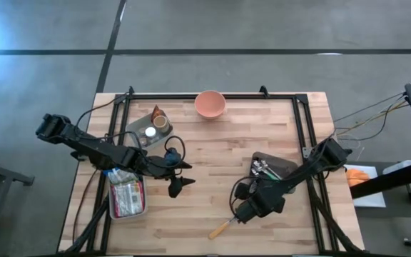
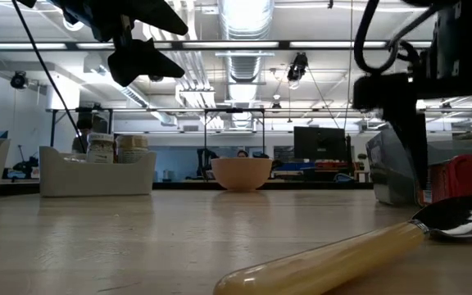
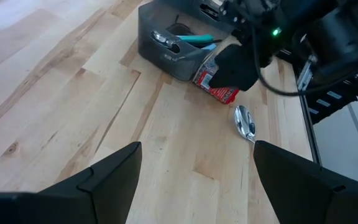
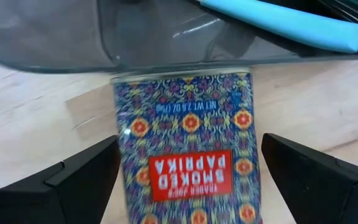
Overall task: Pick & Place Food Item
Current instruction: Put the red seasoning can into the top gray bin
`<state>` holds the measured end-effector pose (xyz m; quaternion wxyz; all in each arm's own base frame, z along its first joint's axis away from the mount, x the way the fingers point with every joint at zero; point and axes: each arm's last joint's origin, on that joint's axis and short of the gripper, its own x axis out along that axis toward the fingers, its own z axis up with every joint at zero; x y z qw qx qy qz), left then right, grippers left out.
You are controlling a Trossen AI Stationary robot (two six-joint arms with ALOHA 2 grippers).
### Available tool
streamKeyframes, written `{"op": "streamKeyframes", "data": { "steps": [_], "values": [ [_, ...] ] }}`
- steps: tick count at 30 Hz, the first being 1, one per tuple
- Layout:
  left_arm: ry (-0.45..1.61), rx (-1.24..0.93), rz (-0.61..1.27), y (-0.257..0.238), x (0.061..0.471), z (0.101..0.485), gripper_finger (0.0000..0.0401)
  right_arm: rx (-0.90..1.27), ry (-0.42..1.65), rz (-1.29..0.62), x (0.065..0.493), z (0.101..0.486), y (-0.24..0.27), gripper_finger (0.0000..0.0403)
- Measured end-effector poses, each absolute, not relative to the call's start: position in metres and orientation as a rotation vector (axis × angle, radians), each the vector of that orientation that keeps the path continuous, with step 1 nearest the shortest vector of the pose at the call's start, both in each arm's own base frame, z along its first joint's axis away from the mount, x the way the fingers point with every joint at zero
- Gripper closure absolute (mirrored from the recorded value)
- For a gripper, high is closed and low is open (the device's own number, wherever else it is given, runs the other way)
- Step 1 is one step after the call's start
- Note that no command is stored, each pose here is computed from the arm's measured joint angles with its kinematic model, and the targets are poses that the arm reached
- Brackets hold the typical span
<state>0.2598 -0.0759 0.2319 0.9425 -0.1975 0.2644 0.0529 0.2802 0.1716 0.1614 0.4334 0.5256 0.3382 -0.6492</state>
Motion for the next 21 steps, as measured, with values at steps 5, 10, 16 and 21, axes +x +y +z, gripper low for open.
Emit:
{"op": "streamKeyframes", "data": {
  "steps": [5, 10, 16, 21],
  "values": [
    [0.539, -0.403, 0.108, -0.076, 0.260, 0.232, 0.0088, 1.275, 0.852, -1.643, 0.283, 0.148, 0.174, 0.0023],
    [0.539, -0.403, 0.108, -0.076, 0.260, 0.232, 0.0088, 1.128, 0.993, -1.510, 0.282, 0.145, 0.176, 0.0023],
    [0.540, -0.403, 0.108, -0.076, 0.260, 0.232, 0.0088, 1.075, 0.890, -1.415, 0.286, 0.156, 0.174, 0.0023],
    [0.540, -0.403, 0.108, -0.076, 0.260, 0.232, 0.0088, 1.041, 0.904, -1.321, 0.288, 0.169, 0.174, 0.0023]
  ]
}}
